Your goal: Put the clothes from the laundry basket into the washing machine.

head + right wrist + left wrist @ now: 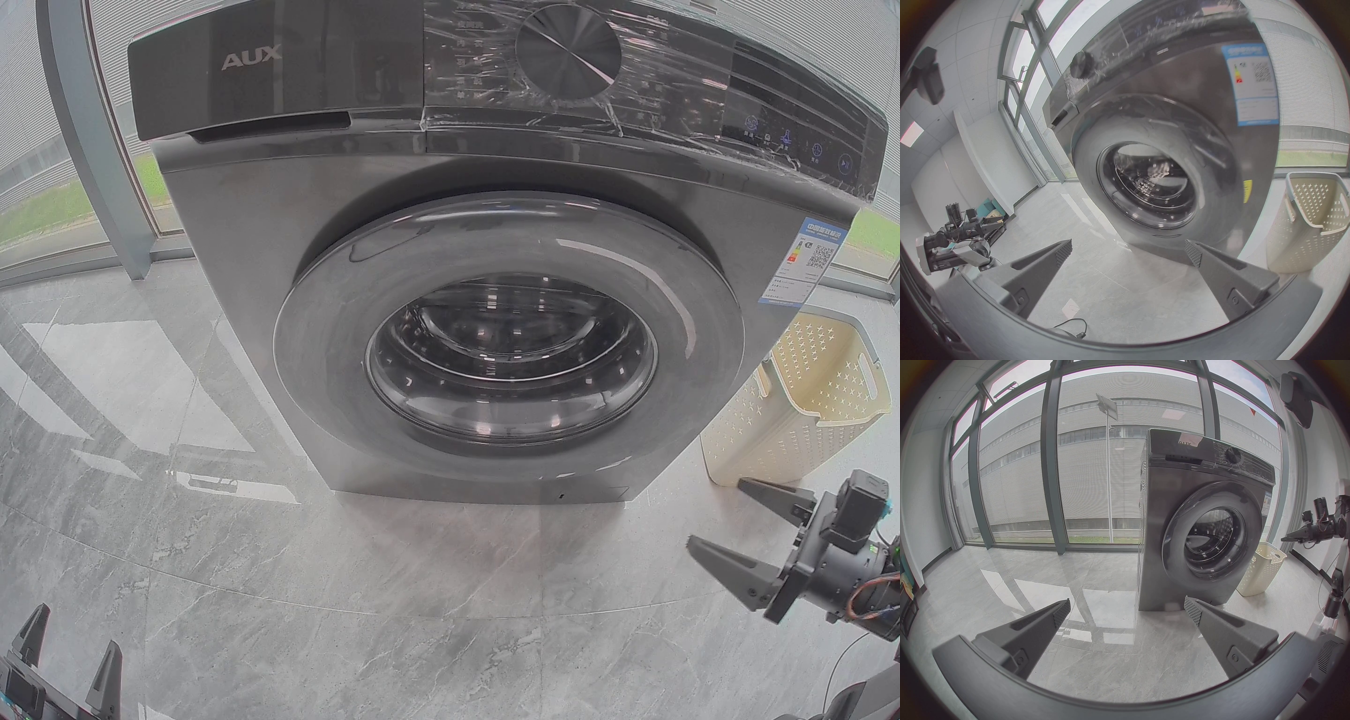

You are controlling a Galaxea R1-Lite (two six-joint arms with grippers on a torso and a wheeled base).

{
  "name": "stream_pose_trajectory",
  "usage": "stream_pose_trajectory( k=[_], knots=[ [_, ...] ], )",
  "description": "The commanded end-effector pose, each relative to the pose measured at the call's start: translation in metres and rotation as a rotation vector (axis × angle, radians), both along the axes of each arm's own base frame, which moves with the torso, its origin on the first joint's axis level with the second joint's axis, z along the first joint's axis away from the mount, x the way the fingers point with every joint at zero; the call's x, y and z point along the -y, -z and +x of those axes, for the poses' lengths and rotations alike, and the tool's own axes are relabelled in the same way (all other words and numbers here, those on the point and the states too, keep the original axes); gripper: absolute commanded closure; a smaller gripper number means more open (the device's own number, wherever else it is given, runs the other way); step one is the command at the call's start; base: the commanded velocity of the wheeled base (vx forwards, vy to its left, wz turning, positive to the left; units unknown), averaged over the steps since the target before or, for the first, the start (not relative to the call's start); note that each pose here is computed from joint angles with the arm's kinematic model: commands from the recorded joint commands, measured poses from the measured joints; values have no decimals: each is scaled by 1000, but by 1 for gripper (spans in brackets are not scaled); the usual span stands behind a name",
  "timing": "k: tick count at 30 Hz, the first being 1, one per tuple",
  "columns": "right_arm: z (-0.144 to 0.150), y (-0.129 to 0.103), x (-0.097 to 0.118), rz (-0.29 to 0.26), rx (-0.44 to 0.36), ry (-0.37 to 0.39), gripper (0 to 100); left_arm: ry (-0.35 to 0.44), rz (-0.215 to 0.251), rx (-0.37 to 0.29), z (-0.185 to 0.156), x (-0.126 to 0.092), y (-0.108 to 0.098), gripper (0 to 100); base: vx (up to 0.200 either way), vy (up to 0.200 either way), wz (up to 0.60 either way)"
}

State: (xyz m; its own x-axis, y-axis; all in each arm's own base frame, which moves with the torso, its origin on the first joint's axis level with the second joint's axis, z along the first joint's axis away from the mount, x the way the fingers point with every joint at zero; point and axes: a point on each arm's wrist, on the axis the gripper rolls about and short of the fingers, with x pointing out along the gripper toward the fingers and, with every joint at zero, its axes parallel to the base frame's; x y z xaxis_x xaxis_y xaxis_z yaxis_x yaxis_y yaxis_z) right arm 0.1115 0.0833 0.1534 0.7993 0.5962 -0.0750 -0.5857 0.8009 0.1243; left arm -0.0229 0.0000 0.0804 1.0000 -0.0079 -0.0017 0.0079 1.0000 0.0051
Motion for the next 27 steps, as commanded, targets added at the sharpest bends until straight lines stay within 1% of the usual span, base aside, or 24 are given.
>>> stream_pose_trajectory(
  k=[1, 2, 3, 5, 6, 7, 8, 9, 10, 11, 14, 17, 20, 21, 22, 23, 24, 26, 27],
  knots=[
    [-37, -4, 49, 38, 162, 194, 0, 1, 0, -3, 0, 0, 5, 0, 0, 0, 0],
    [-55, -2, 63, 17, 229, 271, 0, 0, 0, -3, 0, 0, 5, 0, 0, 0, 0],
    [-63, -1, 67, 13, 251, 295, 0, 1, 0, -3, 0, 0, 5, 0, 0, 0, 0],
    [-67, 0, 69, 10, 259, 306, 0, 1, 0, -3, 0, 0, 5, 0, 0, 0, 0],
    [-80, 3, 74, -5, 273, 348, 0, 1, 0, -3, 0, 0, 5, 0, 0, 0, 0],
    [-87, 4, 76, -9, 282, 371, 0, 3, 0, -3, 0, 0, 5, 0, 0, 0, 0],
    [-87, 4, 76, -9, 282, 371, 0, 3, 0, -3, 0, 0, 5, 0, 0, 0, 0],
    [-97, 9, 80, -13, 287, 408, 0, 3, 0, -3, 0, 0, 5, 0, 0, 0, 0],
    [-97, 9, 80, -13, 287, 408, 0, 3, 0, -3, 0, 0, 5, 0, 0, 0, 0],
    [-112, 19, 83, -21, 290, 469, 0, 3, 0, -4, 0, 0, 5, 0, 0, 0, 0],
    [-122, 26, 83, -23, 301, 506, 0, 1, 0, -4, 0, 0, 5, 0, 0, 0, 0],
    [-131, 39, 83, -28, 308, 558, 0, 3, 0, -4, 0, 0, 5, 0, 0, 0, 0],
    [-135, 52, 83, -34, 303, 587, 0, 3, 0, -4, 0, 0, 5, 0, 0, 0, 0],
    [-135, 53, 83, -34, 303, 588, 0, 3, 0, -4, 0, 0, 5, 0, 0, 0, 0],
    [-136, 62, 83, -46, 264, 601, 0, 3, 0, -4, 0, 0, 5, 0, 0, 0, 0],
    [-135, 64, 83, -50, 240, 601, 0, 3, 0, -4, 0, 0, 5, 0, 0, 0, 0],
    [-135, 64, 83, -50, 240, 601, 0, 3, 0, -4, 0, 0, 5, 0, 0, 0, 0],
    [-135, 70, 84, -64, 180, 645, 0, 3, 0, -4, 0, 0, 5, 0, 0, 0, 0],
    [-135, 70, 84, -64, 180, 645, 0, 3, 0, -4, 0, 0, 5, 0, 0, 0, 0]
  ],
)
